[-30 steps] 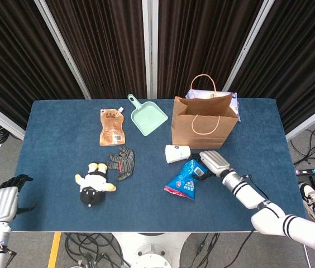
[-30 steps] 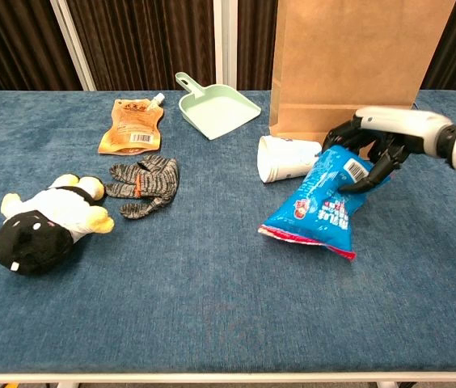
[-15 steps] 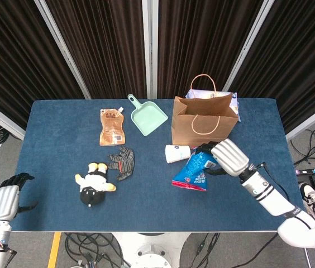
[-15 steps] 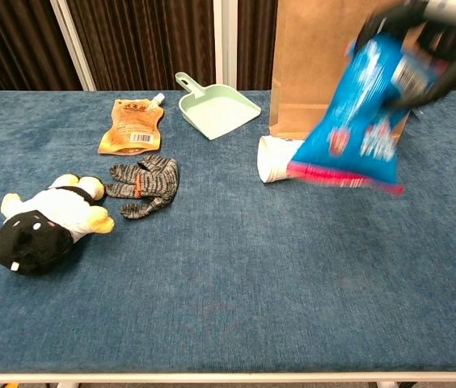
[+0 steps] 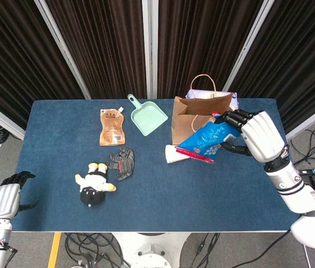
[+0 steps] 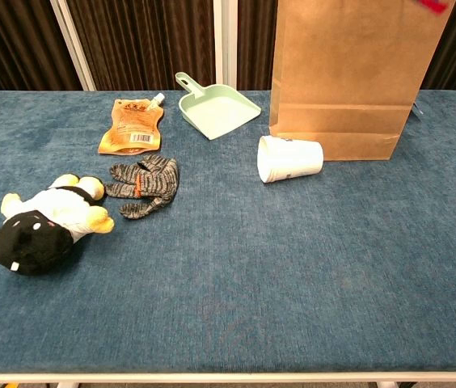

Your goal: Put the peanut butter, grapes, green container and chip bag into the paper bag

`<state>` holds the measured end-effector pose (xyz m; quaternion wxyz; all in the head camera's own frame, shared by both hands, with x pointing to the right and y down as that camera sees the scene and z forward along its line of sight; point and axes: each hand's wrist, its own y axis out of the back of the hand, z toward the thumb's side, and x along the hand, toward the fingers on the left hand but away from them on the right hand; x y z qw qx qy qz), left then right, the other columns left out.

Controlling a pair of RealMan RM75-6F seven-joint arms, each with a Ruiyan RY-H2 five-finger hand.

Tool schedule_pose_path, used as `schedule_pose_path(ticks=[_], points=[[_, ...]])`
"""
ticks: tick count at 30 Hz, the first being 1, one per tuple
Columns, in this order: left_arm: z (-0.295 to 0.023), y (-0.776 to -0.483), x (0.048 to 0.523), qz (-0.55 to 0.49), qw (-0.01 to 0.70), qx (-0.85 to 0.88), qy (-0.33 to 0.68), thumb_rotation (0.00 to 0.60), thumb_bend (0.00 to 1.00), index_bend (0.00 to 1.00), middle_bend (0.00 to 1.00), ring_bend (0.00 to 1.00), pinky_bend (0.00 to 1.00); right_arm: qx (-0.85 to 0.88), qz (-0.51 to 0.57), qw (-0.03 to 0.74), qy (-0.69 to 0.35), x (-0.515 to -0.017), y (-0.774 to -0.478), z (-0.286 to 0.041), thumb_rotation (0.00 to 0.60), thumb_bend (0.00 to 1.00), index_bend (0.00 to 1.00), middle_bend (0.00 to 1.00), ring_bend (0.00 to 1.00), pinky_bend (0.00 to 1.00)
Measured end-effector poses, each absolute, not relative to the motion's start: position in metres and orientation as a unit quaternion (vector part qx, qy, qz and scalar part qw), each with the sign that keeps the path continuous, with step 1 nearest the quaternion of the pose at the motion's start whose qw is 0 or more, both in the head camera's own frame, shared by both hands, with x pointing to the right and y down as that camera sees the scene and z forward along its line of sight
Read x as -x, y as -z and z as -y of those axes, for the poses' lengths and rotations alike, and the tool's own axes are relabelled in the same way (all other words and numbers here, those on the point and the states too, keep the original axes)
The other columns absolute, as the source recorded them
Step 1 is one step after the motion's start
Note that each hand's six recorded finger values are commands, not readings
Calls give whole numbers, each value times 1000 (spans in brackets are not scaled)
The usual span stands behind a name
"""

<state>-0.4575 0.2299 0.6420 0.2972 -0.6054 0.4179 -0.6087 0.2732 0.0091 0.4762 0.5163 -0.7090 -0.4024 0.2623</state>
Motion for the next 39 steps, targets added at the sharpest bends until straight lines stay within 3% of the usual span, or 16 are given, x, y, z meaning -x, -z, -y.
schedule_pose_path(ticks=[8,14,27,39], points=[[-231,-642,459,-418,295,604,611,600,80,352,337,256,280,670,457,516,-275,-277,-460,34,600,535,766,651,573,875],[-230,-642,459,-418,296,604,611,600,79,352,338,255,280,635,461,533,-317,-289,-465,63,600,534,761,651,572,873],[-230,-645,458,-414,294,605,613,600,78,352,337,256,280,569,387,590,-423,-298,-516,96,600,532,746,651,565,859],[-230,-647,460,-413,288,604,618,600,78,352,338,256,280,561,342,629,-415,-277,-554,96,600,531,740,650,560,830]])
